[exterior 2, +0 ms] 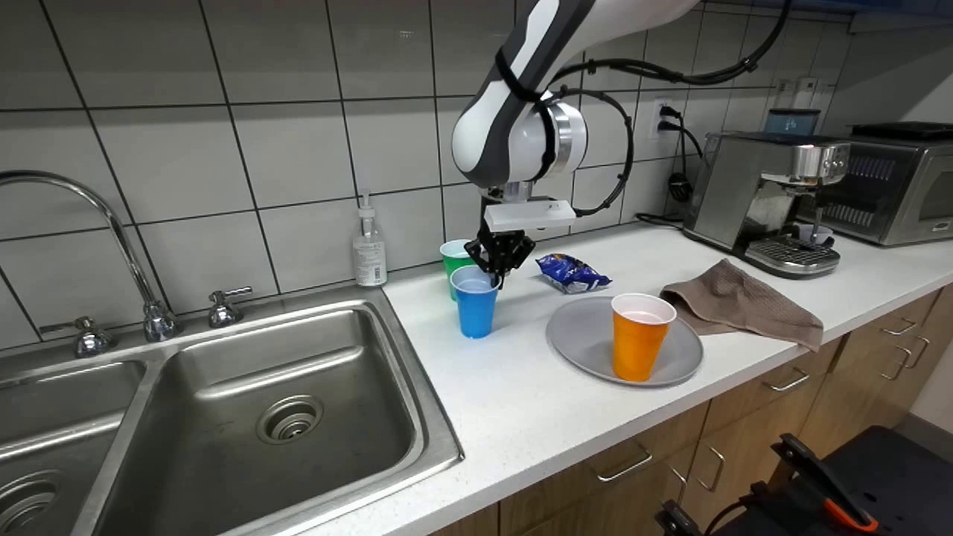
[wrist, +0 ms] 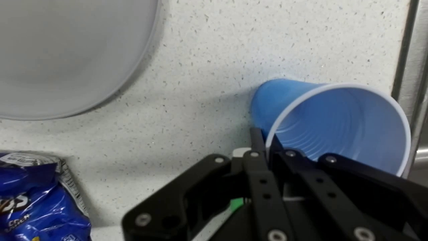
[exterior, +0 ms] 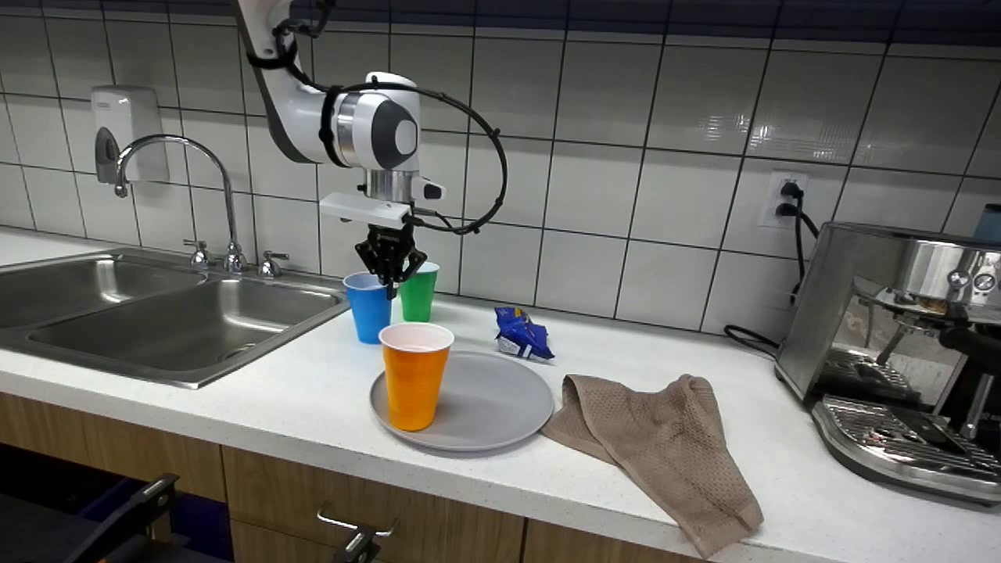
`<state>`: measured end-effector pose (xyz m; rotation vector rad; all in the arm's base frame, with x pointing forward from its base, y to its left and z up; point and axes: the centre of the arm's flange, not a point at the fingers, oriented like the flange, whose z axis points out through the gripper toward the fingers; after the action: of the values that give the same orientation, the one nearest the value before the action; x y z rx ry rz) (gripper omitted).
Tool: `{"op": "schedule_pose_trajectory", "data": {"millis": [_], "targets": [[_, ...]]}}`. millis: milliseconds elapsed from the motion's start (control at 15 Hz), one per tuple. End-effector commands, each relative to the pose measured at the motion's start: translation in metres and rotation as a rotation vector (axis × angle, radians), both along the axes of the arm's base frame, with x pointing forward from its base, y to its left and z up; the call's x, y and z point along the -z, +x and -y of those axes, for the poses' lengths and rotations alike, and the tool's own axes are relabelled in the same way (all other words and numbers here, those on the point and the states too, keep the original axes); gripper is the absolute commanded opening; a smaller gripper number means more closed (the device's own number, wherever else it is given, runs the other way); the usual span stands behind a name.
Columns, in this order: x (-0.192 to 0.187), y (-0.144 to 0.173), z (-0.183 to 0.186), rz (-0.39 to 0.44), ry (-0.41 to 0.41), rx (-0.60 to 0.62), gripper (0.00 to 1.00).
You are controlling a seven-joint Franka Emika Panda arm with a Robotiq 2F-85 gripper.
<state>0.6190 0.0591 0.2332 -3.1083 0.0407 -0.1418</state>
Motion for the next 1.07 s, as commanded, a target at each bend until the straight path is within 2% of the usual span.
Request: {"op": "schedule_pose_trajectory", "data": {"millis": [0,1000], "targets": [[-0.010,-0.002,0.002,0.012,-0.002,0.040,0.01],[-0.056,-0.010,0.060,0.064,0.038,0.199,0.01]]}}
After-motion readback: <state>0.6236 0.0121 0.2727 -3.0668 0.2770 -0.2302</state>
